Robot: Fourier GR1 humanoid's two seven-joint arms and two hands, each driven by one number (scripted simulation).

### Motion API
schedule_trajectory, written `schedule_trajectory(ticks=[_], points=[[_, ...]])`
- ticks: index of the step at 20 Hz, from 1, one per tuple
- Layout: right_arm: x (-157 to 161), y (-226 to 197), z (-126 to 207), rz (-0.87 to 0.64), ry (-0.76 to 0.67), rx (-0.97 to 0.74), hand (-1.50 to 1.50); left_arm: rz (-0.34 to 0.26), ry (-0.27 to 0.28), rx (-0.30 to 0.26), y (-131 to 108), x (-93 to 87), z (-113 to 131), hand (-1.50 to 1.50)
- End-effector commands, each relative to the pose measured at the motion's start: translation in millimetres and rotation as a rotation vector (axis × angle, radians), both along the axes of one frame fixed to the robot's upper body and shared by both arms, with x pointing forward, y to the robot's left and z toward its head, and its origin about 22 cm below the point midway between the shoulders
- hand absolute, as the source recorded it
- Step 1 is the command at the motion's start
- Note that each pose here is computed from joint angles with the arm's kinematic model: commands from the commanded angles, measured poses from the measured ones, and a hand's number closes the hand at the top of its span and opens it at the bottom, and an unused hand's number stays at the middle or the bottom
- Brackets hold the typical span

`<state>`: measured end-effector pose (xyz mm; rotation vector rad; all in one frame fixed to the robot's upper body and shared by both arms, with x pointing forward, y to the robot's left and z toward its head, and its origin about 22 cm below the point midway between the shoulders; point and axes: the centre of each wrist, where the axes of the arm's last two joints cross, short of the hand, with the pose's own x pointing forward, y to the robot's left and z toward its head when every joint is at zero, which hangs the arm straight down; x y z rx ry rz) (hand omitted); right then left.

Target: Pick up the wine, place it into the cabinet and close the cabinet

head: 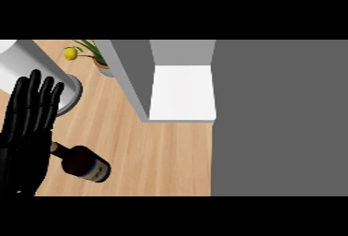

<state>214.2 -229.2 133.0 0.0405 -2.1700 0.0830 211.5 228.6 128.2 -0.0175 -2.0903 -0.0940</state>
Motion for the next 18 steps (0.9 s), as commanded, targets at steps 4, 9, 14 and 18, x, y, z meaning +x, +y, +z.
schedule_trajectory(ticks=[4,9,14,18], points=[[-22,-10,2,-0.062,0.033,-0.02,-1.5,-0.25,-0.031,0.082,36,-4.1,17,-1.5],[-49,5,-1,0.153,0.188,0.036,-1.5,-0.463,0.217,-0.01,36,-16.8,10,-1.5],[-96,4,29,0.161,0.217,0.053,-1.5,-0.502,0.255,-0.02,58,-32.1,38,-1.5],[-95,17,41,0.186,0.222,0.035,-1.5,-0.52,0.268,-0.018,65,-56.8,75,-1.5]])
